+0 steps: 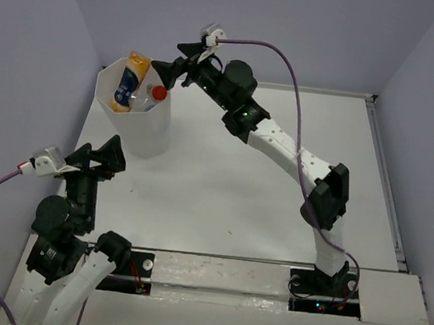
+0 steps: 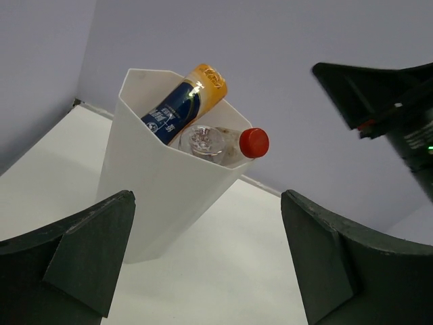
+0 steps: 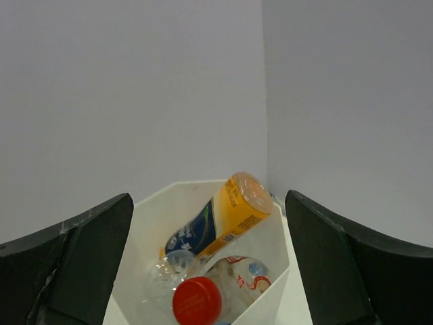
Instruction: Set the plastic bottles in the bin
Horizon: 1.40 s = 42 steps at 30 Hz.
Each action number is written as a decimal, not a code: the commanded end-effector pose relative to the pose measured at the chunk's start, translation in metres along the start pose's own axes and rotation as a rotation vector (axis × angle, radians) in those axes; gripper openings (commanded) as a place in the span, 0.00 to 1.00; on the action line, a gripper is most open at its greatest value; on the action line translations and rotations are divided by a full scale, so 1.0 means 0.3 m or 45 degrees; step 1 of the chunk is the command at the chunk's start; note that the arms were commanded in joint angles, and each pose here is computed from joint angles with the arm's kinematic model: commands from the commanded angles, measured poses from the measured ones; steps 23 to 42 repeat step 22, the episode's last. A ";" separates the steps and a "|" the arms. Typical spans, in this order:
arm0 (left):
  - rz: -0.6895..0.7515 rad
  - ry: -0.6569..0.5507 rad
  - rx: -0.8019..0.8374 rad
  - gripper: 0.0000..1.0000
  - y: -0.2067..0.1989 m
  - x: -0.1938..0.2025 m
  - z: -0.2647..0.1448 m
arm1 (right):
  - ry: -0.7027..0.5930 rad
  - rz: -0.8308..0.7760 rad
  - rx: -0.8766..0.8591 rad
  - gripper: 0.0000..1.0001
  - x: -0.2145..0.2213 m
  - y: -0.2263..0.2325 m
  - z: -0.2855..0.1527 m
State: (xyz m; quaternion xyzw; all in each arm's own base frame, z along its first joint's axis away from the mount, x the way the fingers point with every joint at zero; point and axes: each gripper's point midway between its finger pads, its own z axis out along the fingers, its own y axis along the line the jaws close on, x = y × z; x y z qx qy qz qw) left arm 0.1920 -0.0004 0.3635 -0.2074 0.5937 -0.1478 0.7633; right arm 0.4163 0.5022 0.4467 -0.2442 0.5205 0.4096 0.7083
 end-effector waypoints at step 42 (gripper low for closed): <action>-0.111 0.217 0.556 0.99 -0.261 0.132 -0.050 | -0.108 0.228 0.820 1.00 -0.098 -0.162 -1.458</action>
